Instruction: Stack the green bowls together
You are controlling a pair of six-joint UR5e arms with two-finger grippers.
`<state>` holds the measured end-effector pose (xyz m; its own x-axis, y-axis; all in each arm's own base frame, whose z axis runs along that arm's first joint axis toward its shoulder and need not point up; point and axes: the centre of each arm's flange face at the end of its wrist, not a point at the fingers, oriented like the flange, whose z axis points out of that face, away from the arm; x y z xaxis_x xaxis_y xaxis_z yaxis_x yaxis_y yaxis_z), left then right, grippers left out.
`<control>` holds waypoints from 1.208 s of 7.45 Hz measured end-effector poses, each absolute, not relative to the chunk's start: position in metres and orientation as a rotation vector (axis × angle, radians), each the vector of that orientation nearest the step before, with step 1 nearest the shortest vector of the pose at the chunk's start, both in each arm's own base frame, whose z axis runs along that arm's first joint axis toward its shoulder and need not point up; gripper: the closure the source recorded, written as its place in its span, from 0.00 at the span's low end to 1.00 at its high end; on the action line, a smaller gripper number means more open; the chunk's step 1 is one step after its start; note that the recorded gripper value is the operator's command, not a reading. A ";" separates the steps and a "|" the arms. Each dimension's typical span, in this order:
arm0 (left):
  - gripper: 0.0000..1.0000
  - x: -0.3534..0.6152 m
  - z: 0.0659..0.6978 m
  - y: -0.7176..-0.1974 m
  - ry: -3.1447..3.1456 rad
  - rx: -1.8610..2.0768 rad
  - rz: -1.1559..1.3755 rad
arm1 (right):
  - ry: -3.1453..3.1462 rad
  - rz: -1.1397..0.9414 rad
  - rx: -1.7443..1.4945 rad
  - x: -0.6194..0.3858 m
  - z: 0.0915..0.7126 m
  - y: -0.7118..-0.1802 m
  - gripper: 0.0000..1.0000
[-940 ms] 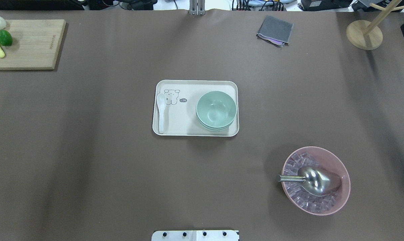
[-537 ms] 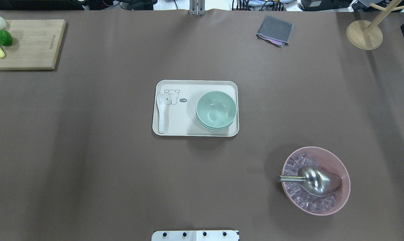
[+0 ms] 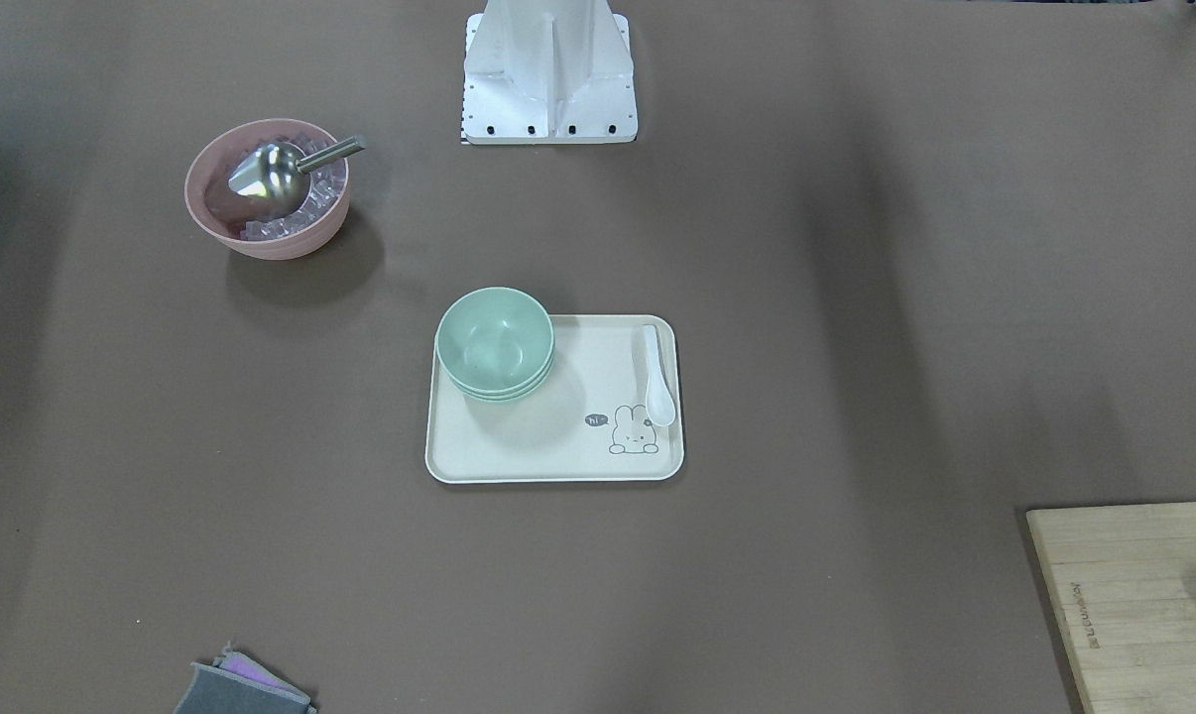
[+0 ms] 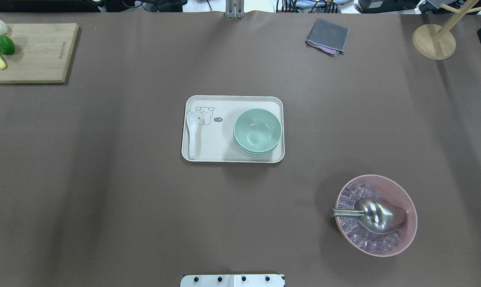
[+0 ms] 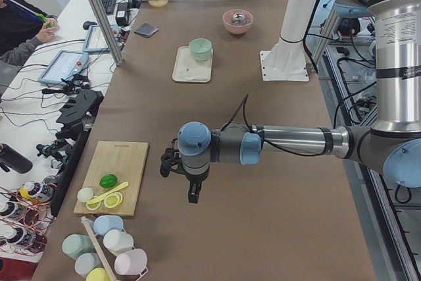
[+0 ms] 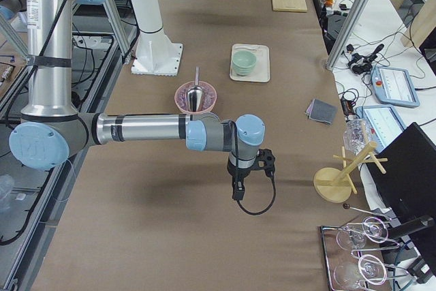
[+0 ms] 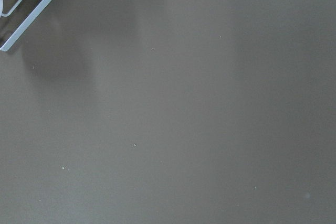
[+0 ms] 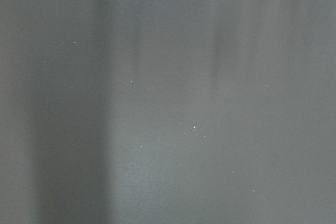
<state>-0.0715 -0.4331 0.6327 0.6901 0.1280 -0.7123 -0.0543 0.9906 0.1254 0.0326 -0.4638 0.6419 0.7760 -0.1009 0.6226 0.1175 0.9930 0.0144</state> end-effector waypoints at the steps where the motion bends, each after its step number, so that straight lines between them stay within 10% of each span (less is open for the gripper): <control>1: 0.02 -0.072 0.625 -0.434 0.802 0.114 0.111 | -0.672 -0.118 -0.025 0.033 0.642 -0.464 0.00; 9: 0.02 -0.072 0.619 -0.435 0.800 0.125 0.112 | -0.672 -0.117 -0.027 0.033 0.642 -0.463 0.00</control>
<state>-0.0716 -0.4348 0.6190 0.6914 0.1476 -0.7072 -0.0530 0.9866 0.1541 0.0330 -0.4626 0.6422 0.7765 -0.0991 0.6223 0.1163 0.9931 0.0130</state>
